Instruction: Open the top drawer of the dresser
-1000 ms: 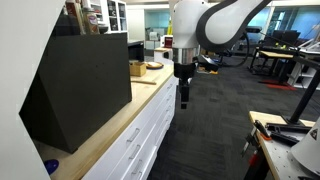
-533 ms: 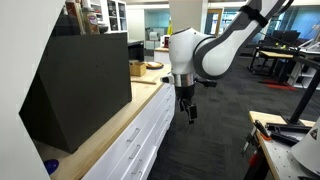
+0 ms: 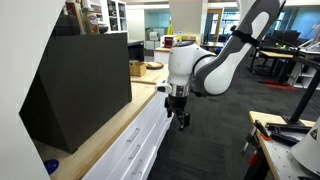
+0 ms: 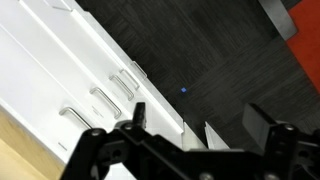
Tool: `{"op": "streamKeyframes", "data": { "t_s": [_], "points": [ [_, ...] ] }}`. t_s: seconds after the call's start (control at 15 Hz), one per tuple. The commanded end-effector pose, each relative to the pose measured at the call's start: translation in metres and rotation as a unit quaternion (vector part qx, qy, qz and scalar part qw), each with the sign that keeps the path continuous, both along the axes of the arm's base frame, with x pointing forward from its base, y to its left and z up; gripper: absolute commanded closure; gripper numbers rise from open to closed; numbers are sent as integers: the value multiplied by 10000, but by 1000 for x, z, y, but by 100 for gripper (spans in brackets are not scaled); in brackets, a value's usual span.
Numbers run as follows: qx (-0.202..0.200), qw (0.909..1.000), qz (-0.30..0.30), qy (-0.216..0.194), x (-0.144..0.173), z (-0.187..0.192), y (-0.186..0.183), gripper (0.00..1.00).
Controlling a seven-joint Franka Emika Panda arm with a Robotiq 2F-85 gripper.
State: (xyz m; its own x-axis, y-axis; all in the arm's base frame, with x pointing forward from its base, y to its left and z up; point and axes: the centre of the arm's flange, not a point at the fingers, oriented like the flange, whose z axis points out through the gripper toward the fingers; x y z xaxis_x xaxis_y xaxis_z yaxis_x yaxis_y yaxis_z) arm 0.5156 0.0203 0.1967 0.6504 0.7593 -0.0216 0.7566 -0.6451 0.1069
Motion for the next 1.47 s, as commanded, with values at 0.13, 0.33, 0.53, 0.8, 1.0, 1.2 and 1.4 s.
{"op": "streamKeyframes", "data": {
  "t_s": [0.13,0.33,0.53,0.8,1.0,1.2,1.4],
  "points": [
    [78,9992,370,-104,2,-1,3,0],
    [87,9990,419,-103,2,0,4,0],
    [15,9990,434,-125,1,-8,4,0],
    [-517,9960,696,-192,0,-40,-10,0],
    [-589,9928,1029,-183,-2,-70,-22,0],
    [-622,9873,1408,-397,-5,-98,-29,0],
    [-571,9796,1810,-666,-2,-123,-32,0]
  ]
}}
